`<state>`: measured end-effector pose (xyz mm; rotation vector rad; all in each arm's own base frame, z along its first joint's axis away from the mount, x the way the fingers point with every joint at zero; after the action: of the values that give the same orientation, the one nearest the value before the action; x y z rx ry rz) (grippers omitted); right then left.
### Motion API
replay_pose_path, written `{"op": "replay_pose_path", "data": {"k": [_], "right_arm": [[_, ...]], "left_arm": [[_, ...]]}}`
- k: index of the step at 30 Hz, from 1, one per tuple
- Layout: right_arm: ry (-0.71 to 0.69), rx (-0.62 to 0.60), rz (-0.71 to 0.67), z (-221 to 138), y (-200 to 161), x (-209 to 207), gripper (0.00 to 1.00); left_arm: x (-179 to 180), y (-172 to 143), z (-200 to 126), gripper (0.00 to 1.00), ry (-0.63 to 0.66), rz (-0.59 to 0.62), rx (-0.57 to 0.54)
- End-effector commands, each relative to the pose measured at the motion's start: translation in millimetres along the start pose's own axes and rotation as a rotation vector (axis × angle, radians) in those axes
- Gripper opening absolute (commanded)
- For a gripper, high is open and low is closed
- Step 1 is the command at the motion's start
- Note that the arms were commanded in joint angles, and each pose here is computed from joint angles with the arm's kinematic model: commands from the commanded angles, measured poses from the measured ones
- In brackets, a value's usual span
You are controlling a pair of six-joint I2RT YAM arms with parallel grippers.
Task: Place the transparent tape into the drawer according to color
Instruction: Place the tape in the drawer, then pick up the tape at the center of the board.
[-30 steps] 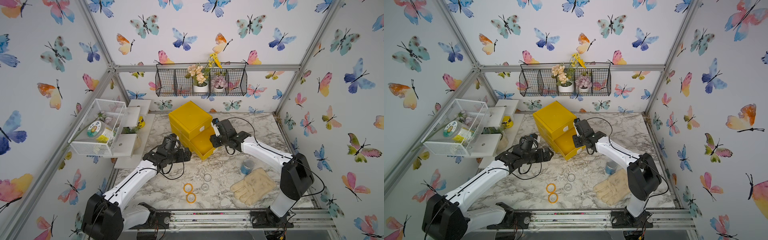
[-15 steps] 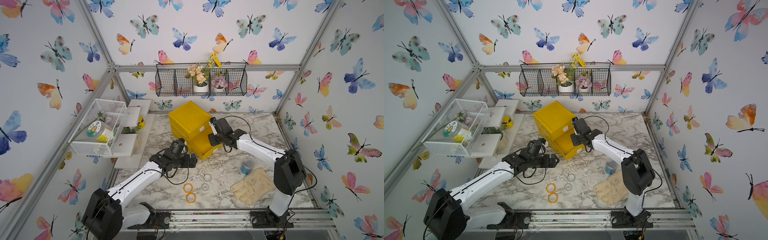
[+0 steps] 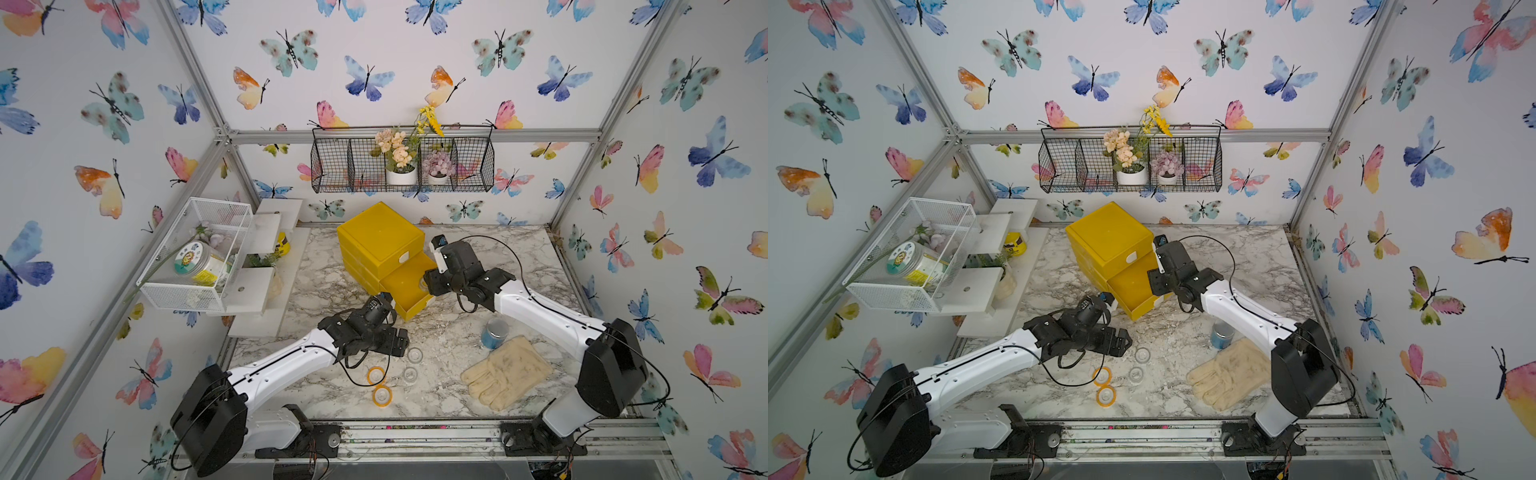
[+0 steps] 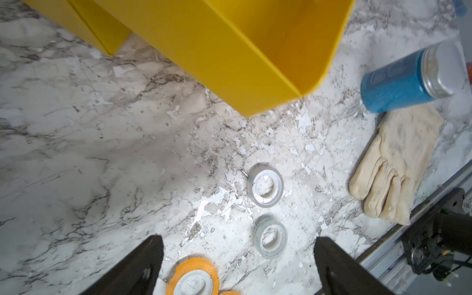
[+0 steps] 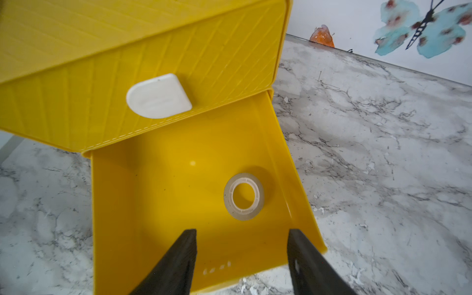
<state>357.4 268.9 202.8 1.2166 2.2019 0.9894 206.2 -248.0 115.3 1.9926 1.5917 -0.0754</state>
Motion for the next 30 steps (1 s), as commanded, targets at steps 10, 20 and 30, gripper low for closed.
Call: {"op": "replay_pose_path", "data": {"k": [10, 20, 30], "right_arm": [[-0.042, -0.017, 0.091, -29, -35, -15, 0.62], [-0.055, -0.021, 0.082, -33, -30, -17, 0.62], [-0.069, -0.038, 0.074, -40, -25, -20, 0.62]], "left_arm": [[-14, -59, 41, 0.88, 0.137, 0.269, 0.206], [-23, -76, 67, 0.82, 0.21, 0.357, 0.248], [-15, -83, 81, 0.73, 0.28, 0.382, 0.27]]}}
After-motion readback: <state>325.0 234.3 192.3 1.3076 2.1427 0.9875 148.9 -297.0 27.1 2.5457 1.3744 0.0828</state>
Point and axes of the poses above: each gripper's point midway between its finger pads, its own z axis out along the fingers, its own x axis along the line the jaws close on, y = z × x, the point moved 1 cm from there along -z, back along the fingers, and after that the axes turned 8 degrees about -z, right-handed, at the moved point
